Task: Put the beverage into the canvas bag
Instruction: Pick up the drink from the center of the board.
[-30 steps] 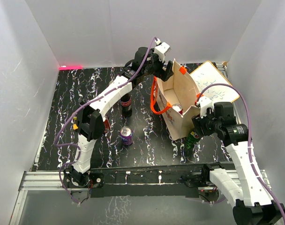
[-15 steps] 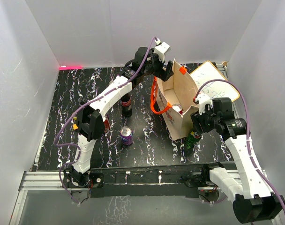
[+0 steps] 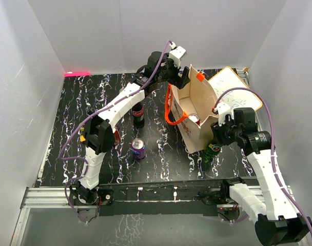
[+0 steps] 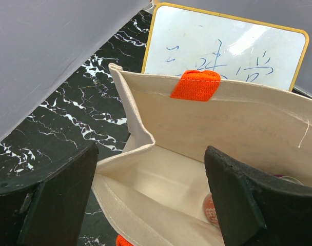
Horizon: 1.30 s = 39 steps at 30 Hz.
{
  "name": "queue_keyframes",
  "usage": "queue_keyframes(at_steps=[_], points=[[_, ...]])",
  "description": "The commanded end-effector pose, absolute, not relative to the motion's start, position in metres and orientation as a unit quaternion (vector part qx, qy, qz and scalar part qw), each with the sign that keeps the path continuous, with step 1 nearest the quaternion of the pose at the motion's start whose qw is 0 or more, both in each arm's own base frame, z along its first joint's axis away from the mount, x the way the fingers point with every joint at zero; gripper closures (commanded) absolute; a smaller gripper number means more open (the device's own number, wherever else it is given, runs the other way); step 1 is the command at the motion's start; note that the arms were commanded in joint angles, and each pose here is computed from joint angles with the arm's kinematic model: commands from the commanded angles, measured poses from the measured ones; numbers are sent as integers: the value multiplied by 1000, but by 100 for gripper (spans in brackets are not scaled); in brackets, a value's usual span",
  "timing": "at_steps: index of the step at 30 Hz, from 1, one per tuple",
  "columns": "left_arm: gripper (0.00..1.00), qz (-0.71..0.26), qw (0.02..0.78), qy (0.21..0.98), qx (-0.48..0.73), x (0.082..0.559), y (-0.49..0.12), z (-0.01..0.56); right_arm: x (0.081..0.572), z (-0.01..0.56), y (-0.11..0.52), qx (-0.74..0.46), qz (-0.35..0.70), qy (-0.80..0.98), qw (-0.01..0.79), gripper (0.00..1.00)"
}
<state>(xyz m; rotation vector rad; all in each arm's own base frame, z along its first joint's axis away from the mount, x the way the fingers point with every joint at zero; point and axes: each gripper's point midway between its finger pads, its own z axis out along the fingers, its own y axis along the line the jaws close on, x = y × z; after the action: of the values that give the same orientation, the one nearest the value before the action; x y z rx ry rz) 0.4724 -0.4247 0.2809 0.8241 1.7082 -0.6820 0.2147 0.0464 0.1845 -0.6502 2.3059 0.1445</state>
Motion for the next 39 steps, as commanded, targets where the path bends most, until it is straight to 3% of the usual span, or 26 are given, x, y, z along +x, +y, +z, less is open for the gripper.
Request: queue_keyframes(at_steps=[1, 20, 39], points=[[17, -299, 561, 689, 349, 457, -422, 327, 217, 195, 48, -254, 54, 883, 391, 55], [17, -294, 560, 690, 353, 452, -421, 327, 214, 183, 47, -240, 54, 890, 383, 46], [16, -295, 559, 687, 359, 449, -425, 327, 225, 200, 42, -208, 41, 891, 401, 48]])
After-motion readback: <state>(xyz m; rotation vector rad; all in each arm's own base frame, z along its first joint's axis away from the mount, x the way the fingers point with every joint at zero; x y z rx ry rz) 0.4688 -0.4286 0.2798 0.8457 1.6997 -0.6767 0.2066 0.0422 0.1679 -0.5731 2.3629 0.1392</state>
